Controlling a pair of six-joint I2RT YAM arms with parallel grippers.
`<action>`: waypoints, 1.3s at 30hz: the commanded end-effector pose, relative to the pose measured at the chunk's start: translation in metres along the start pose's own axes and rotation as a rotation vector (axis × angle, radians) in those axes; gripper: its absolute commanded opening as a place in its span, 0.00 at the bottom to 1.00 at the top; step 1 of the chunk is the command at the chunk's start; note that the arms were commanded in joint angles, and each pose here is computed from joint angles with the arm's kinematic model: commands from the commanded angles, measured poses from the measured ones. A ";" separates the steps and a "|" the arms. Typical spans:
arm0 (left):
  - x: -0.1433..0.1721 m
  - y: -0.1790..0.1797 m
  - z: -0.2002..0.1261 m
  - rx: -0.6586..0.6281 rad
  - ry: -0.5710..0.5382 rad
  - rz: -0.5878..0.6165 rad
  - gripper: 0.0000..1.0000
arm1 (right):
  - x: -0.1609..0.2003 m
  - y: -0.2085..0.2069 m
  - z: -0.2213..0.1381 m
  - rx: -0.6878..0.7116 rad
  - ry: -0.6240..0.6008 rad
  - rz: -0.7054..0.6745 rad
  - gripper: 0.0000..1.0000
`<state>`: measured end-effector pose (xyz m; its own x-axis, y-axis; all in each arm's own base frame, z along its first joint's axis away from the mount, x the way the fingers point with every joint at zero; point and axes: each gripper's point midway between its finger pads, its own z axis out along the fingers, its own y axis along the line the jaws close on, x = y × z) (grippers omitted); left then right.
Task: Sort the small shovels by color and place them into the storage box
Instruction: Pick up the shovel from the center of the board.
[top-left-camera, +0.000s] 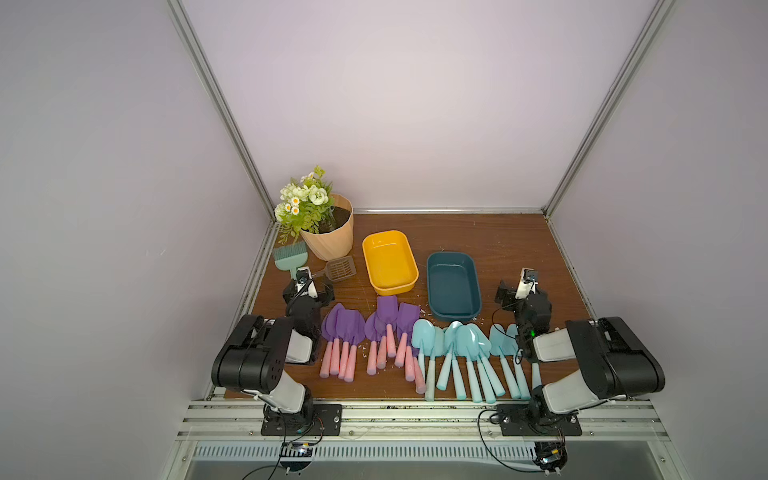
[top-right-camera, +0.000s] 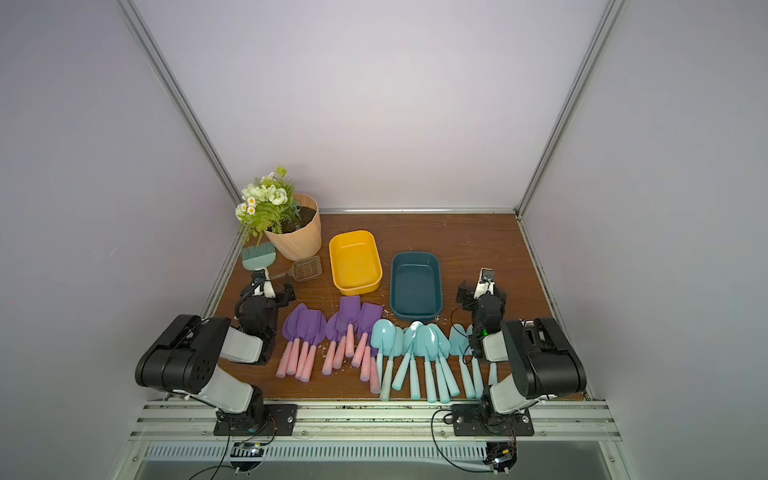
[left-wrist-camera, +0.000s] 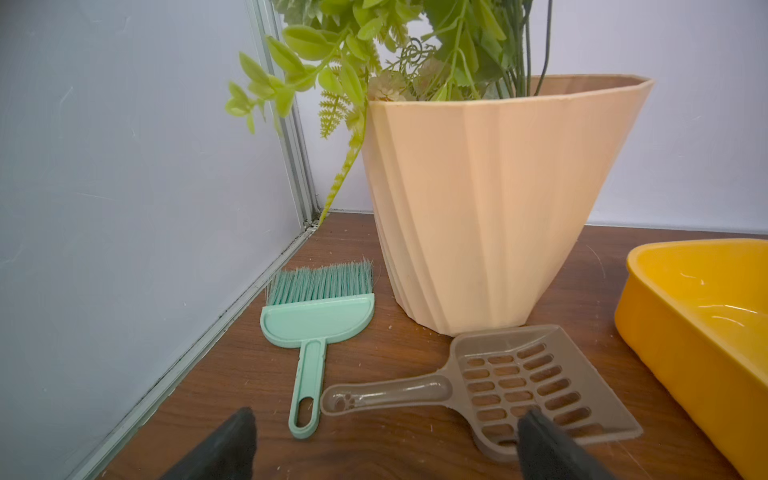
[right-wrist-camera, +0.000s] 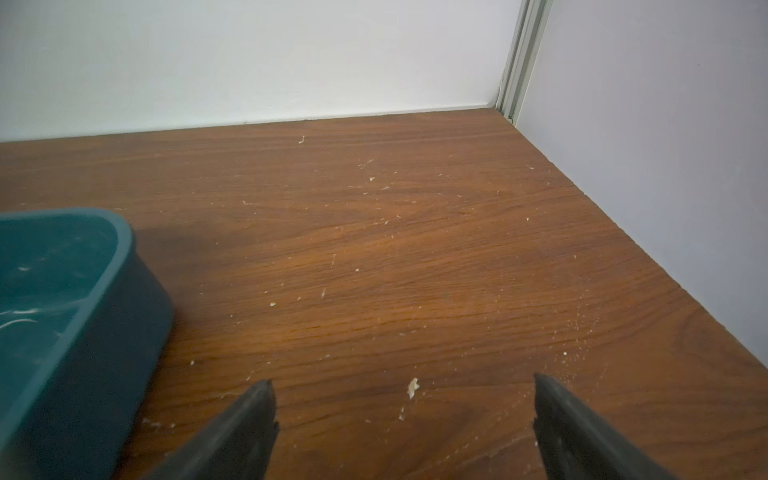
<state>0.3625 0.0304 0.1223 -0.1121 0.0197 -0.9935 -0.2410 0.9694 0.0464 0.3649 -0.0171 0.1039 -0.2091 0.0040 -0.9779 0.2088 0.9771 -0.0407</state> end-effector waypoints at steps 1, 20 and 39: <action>-0.006 0.004 -0.001 -0.008 -0.028 0.003 0.99 | -0.020 0.000 0.000 -0.001 -0.069 0.014 1.00; -0.006 0.004 -0.001 -0.009 -0.029 0.003 0.99 | -0.021 0.000 0.000 0.000 -0.072 0.014 0.99; -0.023 0.012 0.007 -0.068 -0.004 -0.009 0.99 | -0.036 -0.012 0.002 0.044 -0.080 0.056 0.79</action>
<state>0.3616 0.0328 0.1184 -0.1512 0.0205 -0.9883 -0.2526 0.9658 0.0587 0.3648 -0.0208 0.1061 -0.2086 0.0134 -0.9779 0.2115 0.9769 -0.0317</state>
